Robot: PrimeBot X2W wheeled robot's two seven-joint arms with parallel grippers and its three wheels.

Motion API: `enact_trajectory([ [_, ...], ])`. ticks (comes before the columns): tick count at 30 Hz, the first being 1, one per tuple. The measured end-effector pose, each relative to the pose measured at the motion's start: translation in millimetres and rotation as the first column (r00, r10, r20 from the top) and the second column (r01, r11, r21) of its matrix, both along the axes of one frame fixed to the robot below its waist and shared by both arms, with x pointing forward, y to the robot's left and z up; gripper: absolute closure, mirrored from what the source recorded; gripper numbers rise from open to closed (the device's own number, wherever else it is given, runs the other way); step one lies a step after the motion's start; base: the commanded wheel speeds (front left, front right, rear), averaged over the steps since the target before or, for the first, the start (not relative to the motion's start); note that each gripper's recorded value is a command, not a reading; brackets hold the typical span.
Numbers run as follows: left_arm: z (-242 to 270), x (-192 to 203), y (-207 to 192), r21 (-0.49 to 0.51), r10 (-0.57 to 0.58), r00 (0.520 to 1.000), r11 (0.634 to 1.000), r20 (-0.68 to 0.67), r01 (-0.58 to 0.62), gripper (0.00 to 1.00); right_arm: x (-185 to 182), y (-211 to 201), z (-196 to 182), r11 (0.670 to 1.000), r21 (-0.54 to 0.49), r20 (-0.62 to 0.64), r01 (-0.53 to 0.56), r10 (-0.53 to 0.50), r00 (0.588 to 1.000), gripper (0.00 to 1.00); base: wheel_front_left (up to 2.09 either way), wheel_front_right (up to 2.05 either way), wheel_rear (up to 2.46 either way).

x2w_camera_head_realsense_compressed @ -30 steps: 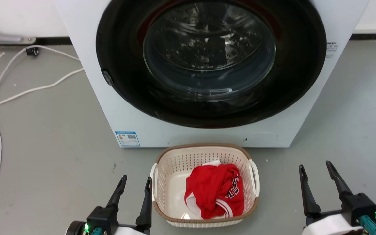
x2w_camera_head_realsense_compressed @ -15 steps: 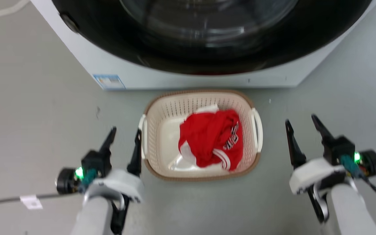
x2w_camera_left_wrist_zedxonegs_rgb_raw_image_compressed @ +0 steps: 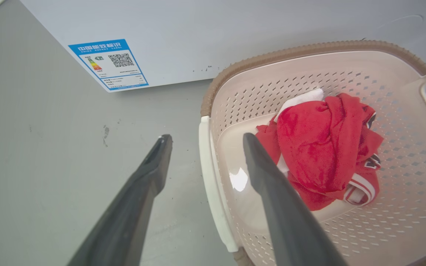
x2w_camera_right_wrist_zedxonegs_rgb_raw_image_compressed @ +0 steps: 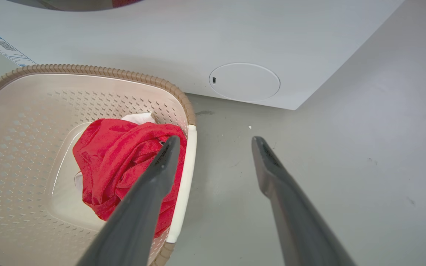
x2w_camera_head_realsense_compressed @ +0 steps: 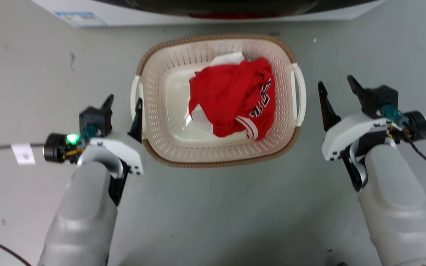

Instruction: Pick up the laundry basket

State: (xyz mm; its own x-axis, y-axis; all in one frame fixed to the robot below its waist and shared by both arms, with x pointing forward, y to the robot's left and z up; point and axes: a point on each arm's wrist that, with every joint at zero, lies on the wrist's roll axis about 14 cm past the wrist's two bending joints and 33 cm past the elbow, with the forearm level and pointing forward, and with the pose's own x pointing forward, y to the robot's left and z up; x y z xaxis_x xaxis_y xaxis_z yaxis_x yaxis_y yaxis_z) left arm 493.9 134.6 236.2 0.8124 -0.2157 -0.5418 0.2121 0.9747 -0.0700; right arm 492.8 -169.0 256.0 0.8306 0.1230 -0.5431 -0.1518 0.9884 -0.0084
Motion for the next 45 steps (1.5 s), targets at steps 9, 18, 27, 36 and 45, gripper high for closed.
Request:
enact_trajectory([
  [9, -56, 8, 8, 0.038, -0.018, 0.989, 0.999, -0.147, 0.023, 0.00, 1, 20, -53, 0.998, 0.035, -0.137, -0.047, 0.051, 0.989, 0.00, 0.00, 0.00, 0.00],
  [18, -81, 5, 6, 0.053, -0.049, 0.970, 0.997, -0.240, 0.064, 0.00, 5, 23, -79, 0.998, 0.039, -0.239, -0.044, 0.052, 0.970, 0.00, 0.00, 0.00, 0.00],
  [27, -99, 4, -6, 0.055, -0.096, 0.938, 0.991, -0.333, 0.121, 0.00, 2, 27, -101, 0.997, 0.023, -0.365, -0.079, 0.082, 0.927, 0.00, 0.00, 0.00, 0.00],
  [36, -112, 2, -4, 0.059, -0.110, 0.903, 0.987, -0.416, 0.148, 0.00, -3, 34, -117, 0.995, 0.031, -0.466, -0.096, 0.099, 0.879, 0.00, 0.00, 0.00, 0.00],
  [45, -115, 0, -6, 0.047, -0.136, 0.890, 0.984, -0.436, 0.173, 0.00, -7, 36, -125, 0.994, 0.031, -0.501, -0.106, 0.107, 0.859, 0.00, 0.00, 0.00, 0.00],
])
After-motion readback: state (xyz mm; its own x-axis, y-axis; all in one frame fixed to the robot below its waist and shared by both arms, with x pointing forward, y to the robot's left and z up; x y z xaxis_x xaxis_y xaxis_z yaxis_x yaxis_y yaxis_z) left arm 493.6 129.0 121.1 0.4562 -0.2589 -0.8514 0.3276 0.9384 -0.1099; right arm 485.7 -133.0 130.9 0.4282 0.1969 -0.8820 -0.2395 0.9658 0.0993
